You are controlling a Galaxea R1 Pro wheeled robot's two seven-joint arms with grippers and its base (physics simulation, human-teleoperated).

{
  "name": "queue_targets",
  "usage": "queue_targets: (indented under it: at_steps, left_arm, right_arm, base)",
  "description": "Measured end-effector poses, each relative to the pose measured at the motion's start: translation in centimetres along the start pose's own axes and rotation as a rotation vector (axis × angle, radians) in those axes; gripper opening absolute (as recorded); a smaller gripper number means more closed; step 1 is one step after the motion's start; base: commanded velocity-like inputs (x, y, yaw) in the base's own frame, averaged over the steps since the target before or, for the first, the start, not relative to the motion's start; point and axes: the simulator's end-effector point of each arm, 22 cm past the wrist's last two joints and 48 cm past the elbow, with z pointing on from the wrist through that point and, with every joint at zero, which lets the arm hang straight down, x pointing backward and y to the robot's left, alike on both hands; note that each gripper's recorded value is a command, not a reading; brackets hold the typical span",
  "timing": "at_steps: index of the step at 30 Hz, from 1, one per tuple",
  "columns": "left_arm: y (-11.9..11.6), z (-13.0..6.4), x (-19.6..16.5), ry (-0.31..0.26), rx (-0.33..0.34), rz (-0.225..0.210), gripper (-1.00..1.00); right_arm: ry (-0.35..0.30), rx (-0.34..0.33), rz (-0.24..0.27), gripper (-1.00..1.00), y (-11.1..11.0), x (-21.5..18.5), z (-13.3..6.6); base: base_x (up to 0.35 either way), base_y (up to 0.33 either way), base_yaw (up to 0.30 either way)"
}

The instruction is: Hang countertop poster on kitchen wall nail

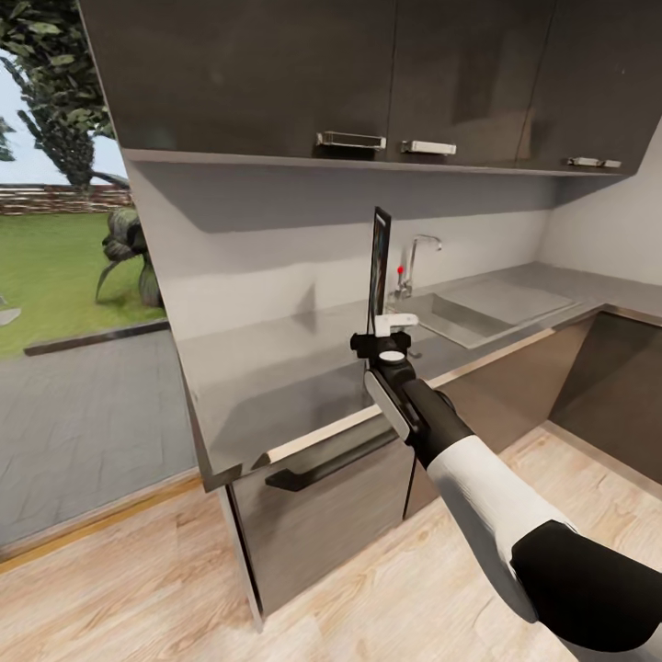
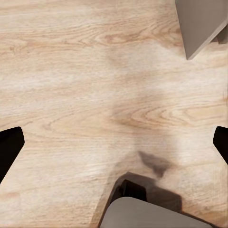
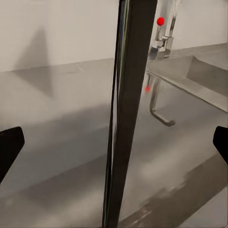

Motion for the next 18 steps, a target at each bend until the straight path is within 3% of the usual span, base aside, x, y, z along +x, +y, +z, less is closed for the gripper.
queue_targets:
  at_steps: [18]
  left_arm:
    - [0.0,0.0,0.0,0.0,-0.001,-0.001,1.0]
  right_arm:
    - [-0.02,0.012,0.021,1.0,-0.5,1.5,0.7]
  base:
    - [0.005,0.0,0.0]
